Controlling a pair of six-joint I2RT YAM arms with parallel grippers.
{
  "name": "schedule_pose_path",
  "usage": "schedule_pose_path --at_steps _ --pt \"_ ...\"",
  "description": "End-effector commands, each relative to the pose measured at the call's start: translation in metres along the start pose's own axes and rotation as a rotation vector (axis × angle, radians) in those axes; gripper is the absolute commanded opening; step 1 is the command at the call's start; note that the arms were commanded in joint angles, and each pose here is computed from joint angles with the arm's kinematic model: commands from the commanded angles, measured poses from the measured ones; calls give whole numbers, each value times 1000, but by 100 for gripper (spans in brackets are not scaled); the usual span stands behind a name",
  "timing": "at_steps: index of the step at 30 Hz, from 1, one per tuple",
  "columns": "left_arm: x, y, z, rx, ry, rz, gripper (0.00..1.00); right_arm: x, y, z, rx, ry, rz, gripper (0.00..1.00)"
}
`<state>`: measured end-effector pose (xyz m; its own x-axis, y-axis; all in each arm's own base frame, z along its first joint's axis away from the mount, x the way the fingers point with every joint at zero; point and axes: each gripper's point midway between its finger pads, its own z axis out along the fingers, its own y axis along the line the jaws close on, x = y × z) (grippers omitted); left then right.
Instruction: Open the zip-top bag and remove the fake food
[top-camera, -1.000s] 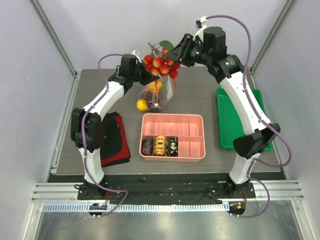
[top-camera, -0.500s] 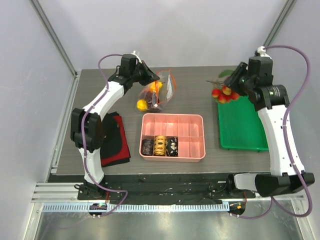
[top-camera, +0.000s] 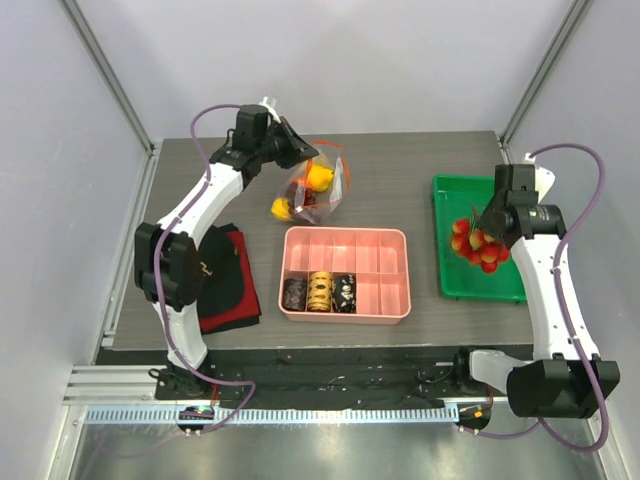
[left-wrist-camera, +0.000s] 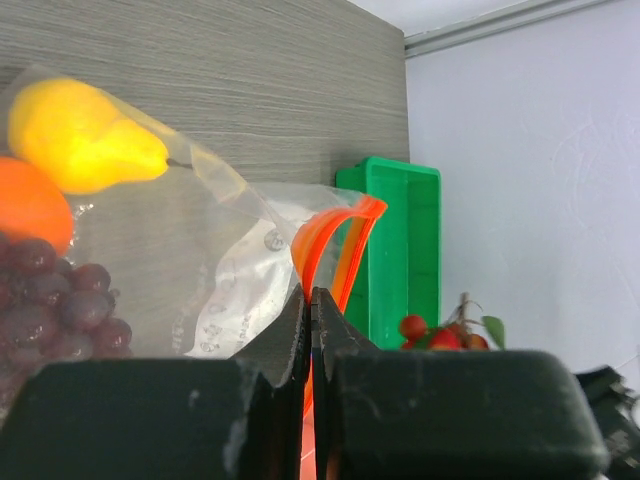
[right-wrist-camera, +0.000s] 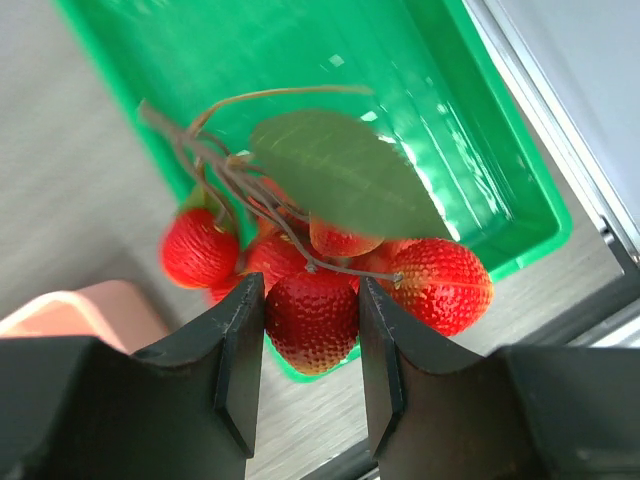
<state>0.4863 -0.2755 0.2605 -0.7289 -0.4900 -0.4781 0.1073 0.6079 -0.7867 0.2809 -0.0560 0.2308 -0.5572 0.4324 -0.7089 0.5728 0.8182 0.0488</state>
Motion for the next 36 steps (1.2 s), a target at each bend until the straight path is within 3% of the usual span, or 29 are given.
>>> schedule_pose_path --at_steps 1,7,8,11,13,14,17,19,20,22,25,30,36 --pt "-9 -28 -22 73 -27 21 0 5 -9 27 58 -26 15 1" --pt "-7 -28 -17 92 -19 -6 0 39 -11 59 83 74 -8 1" --pt "-6 -28 -16 94 -17 -10 0 41 -10 61 84 80 -8 5" --pt "-7 -32 -16 106 -20 -18 0 49 -14 67 109 95 -6 29" --pt "-7 -33 -15 111 -20 -25 0 53 -15 70 112 103 -17 39" --pt "-7 -34 -15 113 -19 -27 0 53 -15 71 113 101 -17 50" --pt "-6 -36 -16 121 -17 -31 0 56 -15 74 113 119 -44 64" --pt "-3 -38 -15 122 -15 -31 0 47 -14 71 113 104 -54 72" --pt "-1 -38 -15 124 -9 -30 0 44 -16 66 118 103 -70 86" --pt "2 -40 -14 128 -5 -29 0 24 -13 58 109 55 -70 96" --pt "4 -42 -14 130 -5 -28 0 6 18 41 -21 30 -75 94" --pt "8 -56 -13 158 -3 -31 0 -11 125 -9 -352 -69 -37 90" --pt "15 -76 -8 195 9 -52 0 -5 227 -43 -687 -38 -12 73"
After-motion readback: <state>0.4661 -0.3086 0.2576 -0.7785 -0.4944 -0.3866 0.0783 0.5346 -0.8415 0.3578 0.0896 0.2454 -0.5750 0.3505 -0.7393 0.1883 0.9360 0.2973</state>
